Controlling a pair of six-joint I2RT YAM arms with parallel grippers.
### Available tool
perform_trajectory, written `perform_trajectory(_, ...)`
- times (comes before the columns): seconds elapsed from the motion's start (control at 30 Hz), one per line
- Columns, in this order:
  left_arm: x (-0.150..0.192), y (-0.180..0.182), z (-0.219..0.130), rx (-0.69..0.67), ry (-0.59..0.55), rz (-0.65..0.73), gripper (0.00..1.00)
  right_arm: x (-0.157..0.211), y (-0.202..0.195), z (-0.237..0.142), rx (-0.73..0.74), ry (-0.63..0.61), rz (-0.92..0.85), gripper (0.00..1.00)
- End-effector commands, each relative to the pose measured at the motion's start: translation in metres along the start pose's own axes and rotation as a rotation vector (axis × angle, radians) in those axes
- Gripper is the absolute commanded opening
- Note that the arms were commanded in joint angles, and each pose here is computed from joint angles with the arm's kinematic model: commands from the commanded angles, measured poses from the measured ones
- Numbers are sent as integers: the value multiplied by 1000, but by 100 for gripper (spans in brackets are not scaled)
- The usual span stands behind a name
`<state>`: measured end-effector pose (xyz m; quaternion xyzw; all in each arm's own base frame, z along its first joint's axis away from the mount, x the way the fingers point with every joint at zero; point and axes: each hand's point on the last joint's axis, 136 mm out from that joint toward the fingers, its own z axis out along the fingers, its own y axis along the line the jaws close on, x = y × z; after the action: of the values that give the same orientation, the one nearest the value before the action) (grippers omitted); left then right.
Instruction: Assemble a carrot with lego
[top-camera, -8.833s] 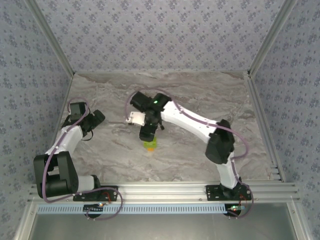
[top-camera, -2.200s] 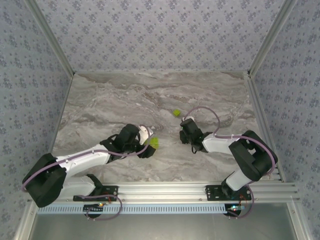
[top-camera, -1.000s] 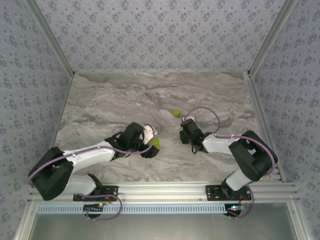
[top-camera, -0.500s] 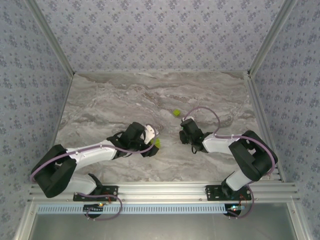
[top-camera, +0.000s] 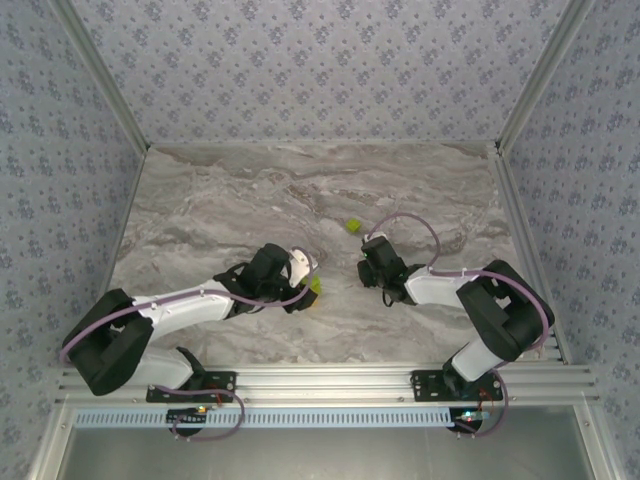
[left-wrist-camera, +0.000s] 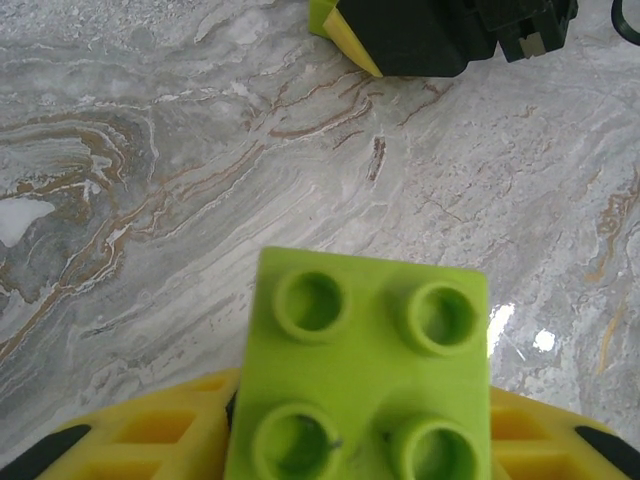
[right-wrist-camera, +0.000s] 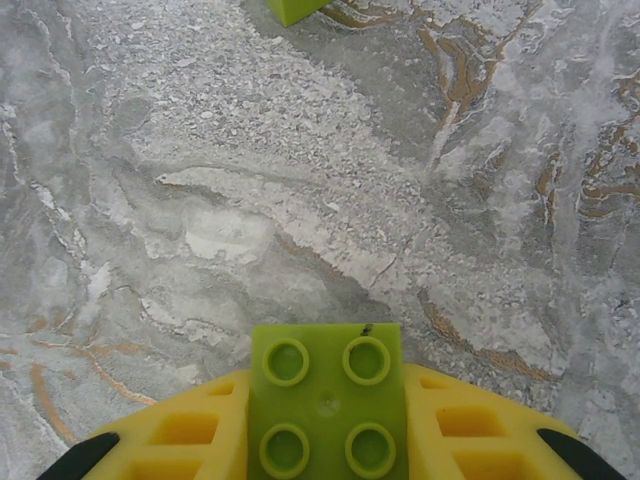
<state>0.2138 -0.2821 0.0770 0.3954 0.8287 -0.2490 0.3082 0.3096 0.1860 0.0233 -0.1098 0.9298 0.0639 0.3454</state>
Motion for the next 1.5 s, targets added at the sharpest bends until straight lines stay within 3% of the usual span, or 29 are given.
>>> perform_trajectory(0.0, -7, -8, 1, 35, -15, 21, 37, 13, 0, 4, -10, 49, -15, 27)
perform_trajectory(0.3, -9, -11, -5, 49, -25, 17, 24, 14, 0, 0, -19, 52, -32, 27)
perform_trajectory(0.47, -13, -34, -27, 152, -29, 16, 25, 0, 6, -18, -80, 44, -100, 25)
perform_trajectory(0.8, -18, -84, -56, 443, -19, -1, 25, -44, 49, -93, -501, 51, -319, 25)
perform_trajectory(1.03, -34, -88, -66, 565, -48, -22, 20, -57, 95, -145, -933, 110, -399, 24)
perform_trajectory(1.23, -40, -79, -66, 600, -72, -51, 21, -53, 106, -163, -1049, 206, -456, 21)
perform_trajectory(1.47, -35, -71, -45, 607, 23, -61, 20, -72, 114, -170, -1112, 211, -494, 21)
